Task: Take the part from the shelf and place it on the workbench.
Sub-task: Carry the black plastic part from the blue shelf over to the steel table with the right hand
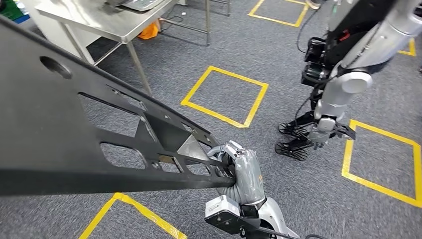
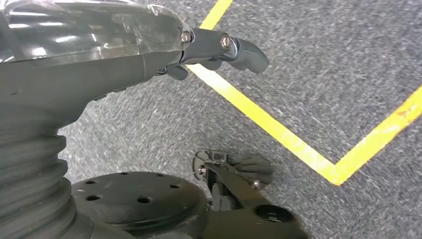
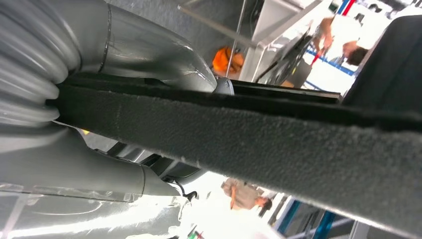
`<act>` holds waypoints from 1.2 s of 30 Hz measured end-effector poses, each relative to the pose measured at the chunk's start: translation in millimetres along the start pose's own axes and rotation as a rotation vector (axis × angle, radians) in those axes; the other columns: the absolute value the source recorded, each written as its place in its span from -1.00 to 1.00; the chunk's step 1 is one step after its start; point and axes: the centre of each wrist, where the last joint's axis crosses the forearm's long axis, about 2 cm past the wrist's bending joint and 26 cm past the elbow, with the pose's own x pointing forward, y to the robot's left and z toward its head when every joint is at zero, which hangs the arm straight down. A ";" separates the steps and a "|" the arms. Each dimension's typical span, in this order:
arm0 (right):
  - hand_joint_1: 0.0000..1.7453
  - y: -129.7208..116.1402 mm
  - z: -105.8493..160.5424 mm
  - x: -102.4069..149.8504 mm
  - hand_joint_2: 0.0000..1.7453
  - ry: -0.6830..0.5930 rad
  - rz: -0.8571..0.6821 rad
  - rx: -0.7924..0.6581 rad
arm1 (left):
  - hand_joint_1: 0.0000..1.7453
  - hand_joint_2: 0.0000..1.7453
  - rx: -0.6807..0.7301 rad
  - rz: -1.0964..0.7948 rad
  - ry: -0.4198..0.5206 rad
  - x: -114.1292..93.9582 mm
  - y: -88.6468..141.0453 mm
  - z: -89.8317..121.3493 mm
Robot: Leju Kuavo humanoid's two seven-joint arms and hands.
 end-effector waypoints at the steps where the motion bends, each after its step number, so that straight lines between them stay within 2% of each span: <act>1: 1.00 0.1 0.1 0.0 1.00 0.000 0.000 0.000 | -1.00 1.00 0.000 0.000 0.001 -0.5 0.0 0.3; 36: 1.00 0.9 0.0 0.6 1.00 0.002 -0.002 0.006 | -1.00 1.00 0.016 0.009 0.015 -3.0 0.4 1.7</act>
